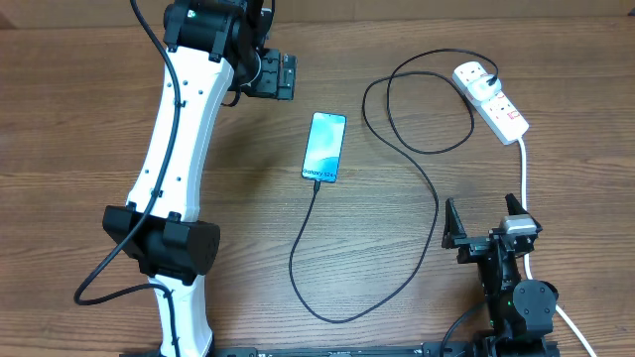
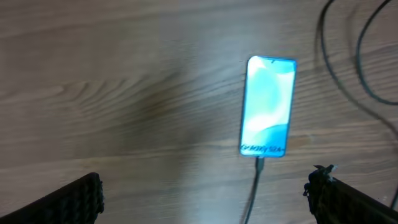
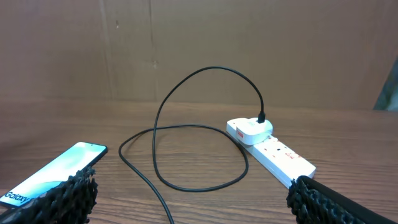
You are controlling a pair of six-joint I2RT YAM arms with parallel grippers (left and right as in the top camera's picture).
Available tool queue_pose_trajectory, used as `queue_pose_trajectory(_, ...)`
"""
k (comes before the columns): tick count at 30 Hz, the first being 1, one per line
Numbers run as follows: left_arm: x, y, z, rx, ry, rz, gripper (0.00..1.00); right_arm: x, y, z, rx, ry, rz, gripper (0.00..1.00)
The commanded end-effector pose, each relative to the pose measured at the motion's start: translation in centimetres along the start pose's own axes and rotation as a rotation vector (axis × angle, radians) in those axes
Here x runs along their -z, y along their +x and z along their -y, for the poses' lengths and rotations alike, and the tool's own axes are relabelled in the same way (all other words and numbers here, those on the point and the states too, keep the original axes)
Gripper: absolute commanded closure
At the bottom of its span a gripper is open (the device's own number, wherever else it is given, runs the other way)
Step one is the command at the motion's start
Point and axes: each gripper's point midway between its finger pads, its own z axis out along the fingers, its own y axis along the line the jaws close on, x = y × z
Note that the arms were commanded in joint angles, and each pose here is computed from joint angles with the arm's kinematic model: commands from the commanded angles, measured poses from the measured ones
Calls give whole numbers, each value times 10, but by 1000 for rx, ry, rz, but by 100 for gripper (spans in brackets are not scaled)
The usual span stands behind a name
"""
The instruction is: Plug charger to phone and switch on socket
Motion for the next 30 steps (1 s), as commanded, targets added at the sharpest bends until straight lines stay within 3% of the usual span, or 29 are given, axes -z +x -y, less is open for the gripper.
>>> queue_pose_trajectory(1, -3, 6, -9, -2, -46, -30, 0, 0, 1, 0, 8, 2, 5, 0)
queue_pose_trajectory(10, 19, 0, -13, -1, -49, 106, 0, 0, 1, 0, 8, 2, 5, 0)
queue_pose_trajectory(17, 24, 29, -34, 12, -114, 206, 0, 0, 1, 0, 8, 2, 5, 0)
queue_pose_trajectory(24, 47, 81, -62, -12, -232, 166, 0, 0, 1, 0, 8, 2, 5, 0)
queue_pose_trajectory(30, 47, 99, -74, -14, -282, 93, 0, 0, 1, 0, 8, 2, 5, 0)
